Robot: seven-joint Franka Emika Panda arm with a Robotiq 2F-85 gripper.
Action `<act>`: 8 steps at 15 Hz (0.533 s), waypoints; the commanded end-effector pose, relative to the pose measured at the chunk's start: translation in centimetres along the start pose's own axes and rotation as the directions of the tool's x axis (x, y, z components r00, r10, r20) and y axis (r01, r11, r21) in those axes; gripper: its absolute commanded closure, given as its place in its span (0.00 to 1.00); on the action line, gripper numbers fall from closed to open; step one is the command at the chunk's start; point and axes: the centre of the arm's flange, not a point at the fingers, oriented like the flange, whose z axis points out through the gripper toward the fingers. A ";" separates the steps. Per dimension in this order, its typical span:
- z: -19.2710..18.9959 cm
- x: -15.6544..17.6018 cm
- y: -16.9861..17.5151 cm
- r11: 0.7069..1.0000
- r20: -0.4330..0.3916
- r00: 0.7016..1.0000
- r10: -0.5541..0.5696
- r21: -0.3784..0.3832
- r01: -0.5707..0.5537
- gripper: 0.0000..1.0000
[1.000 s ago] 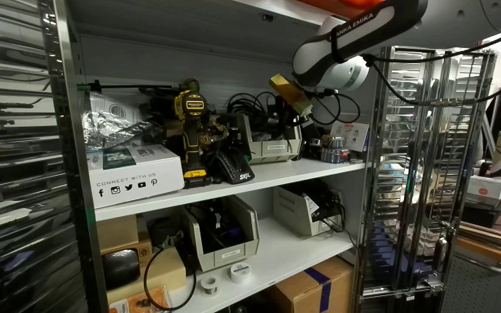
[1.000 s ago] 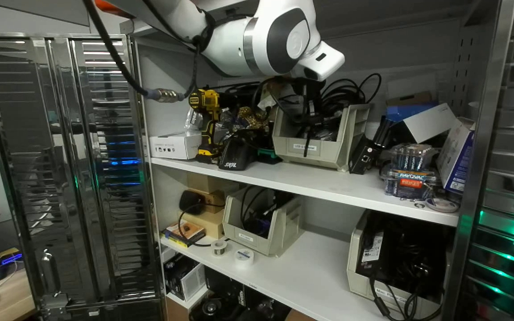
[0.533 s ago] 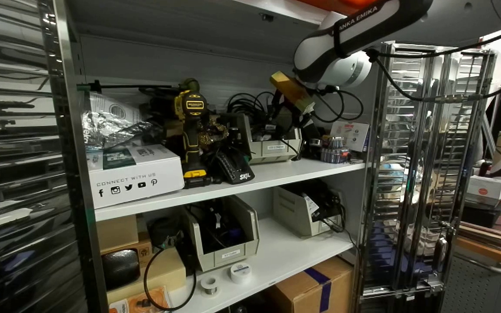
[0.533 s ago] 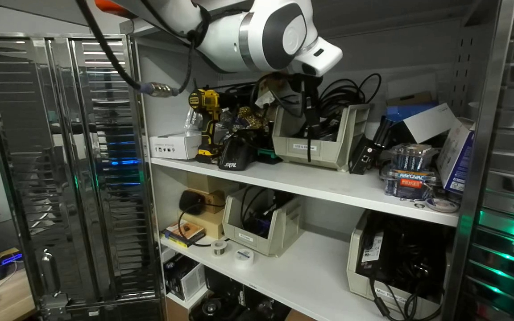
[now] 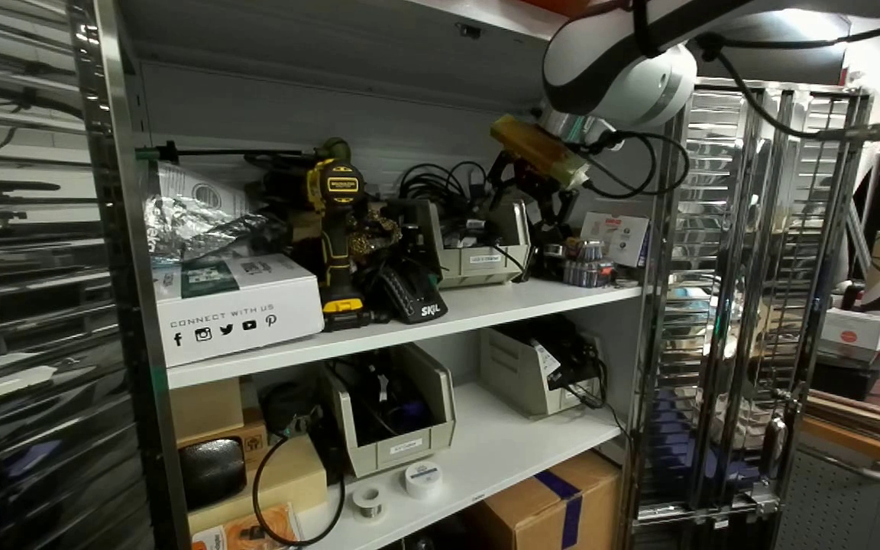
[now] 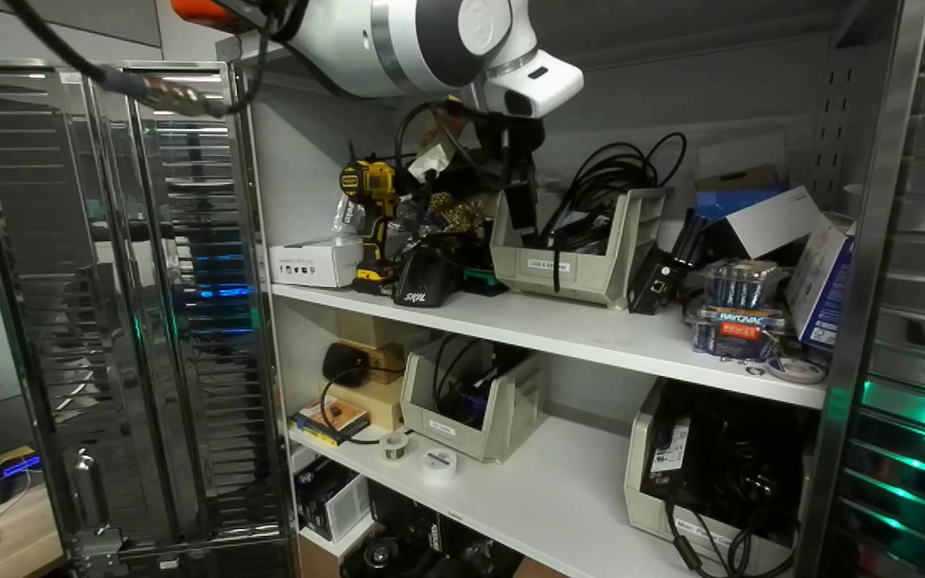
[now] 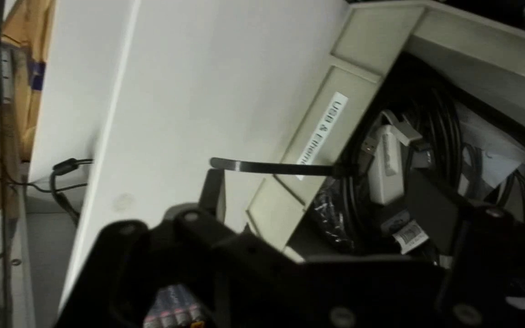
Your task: Put the black cable in the gray box
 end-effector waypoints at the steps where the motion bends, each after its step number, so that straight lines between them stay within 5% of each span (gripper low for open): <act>1: -4.3 -3.0 5.4 0.992 0.015 0.998 -0.064 -0.106 0.066 0.00; 4: -5.9 -4.7 9.0 0.967 0.077 0.991 -0.114 -0.222 0.128 0.00; 8: -7.8 -6.7 13.6 0.905 0.267 0.948 -0.172 -0.337 0.259 0.00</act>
